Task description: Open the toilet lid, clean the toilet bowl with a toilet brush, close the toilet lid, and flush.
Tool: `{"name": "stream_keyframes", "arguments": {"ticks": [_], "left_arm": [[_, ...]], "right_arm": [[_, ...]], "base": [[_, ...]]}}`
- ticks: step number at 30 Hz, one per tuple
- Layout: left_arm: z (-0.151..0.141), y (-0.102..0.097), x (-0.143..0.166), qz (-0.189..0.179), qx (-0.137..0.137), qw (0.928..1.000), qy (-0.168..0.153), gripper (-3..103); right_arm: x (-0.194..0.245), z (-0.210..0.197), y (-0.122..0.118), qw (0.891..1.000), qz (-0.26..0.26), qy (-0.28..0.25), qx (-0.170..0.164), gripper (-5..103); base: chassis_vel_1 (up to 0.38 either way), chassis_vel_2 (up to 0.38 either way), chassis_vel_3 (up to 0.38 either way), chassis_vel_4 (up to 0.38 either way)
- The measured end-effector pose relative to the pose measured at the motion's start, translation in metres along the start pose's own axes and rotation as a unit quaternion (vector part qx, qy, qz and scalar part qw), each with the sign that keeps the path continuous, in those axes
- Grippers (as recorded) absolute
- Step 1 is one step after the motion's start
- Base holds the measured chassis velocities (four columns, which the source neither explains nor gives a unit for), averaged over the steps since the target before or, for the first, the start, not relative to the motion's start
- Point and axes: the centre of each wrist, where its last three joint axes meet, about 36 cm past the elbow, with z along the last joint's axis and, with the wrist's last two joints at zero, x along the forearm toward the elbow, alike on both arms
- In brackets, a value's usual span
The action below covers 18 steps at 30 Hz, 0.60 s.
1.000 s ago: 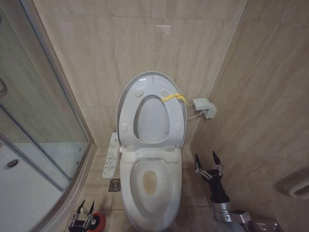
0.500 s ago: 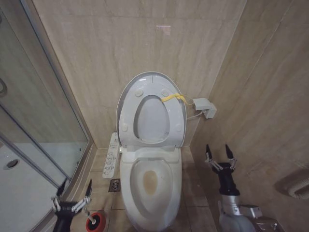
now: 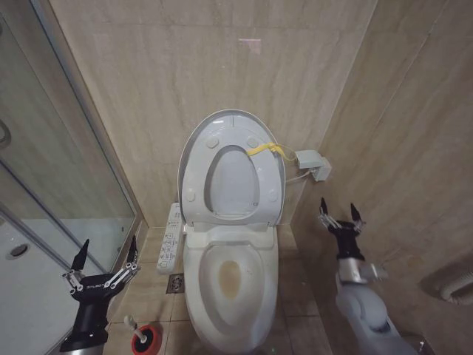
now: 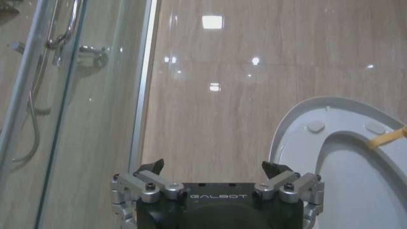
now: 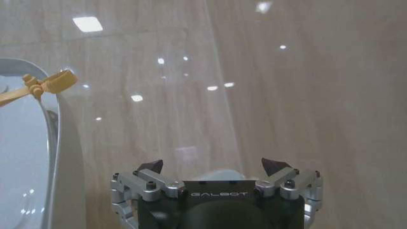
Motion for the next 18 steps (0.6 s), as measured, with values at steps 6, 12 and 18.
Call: {"name": "stream_keyframes", "arguments": {"ticks": [6,12,18], "left_arm": [[-0.003,-0.002,0.005,-0.009,-0.004,0.9999,-0.005,100],[-0.012,-0.005,0.008,-0.011,-0.004,0.9999,-0.012,100],[-0.029,-0.007,0.005,-0.012,-0.006,0.9994,-0.032,100]], "right_arm": [[-0.05,0.014,0.0,1.0,-0.02,0.005,0.008,100],[-0.085,0.028,-0.003,0.999,-0.006,0.033,0.026,100],[-0.132,0.034,0.009,0.999,-0.008,0.045,0.023,100]], "base": [[0.0,0.0,0.0,0.0],[0.0,0.0,0.0,0.0],[0.0,0.0,0.0,0.0]]}}
